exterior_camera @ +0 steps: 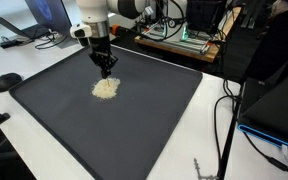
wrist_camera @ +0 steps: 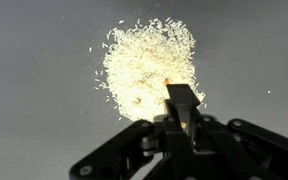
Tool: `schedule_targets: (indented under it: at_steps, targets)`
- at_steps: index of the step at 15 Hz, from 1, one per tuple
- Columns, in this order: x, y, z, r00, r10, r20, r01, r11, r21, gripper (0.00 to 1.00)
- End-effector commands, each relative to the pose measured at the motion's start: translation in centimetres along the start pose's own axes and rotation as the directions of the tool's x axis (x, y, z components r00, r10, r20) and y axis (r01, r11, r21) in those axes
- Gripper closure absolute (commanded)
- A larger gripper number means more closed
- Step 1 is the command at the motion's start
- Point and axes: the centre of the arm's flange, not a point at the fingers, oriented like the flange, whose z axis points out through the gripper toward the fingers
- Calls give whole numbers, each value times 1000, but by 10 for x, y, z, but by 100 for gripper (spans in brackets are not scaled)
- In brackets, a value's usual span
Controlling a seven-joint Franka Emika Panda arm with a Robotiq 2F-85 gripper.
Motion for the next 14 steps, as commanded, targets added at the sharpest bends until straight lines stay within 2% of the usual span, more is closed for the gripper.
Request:
schedule_targets:
  at_steps: [1, 14]
  targets:
    - [-1, -2, 14, 1000, 2, 13, -2, 1000, -10, 97]
    - [-8, -5, -26, 1000, -7, -2, 7, 1000, -30, 97]
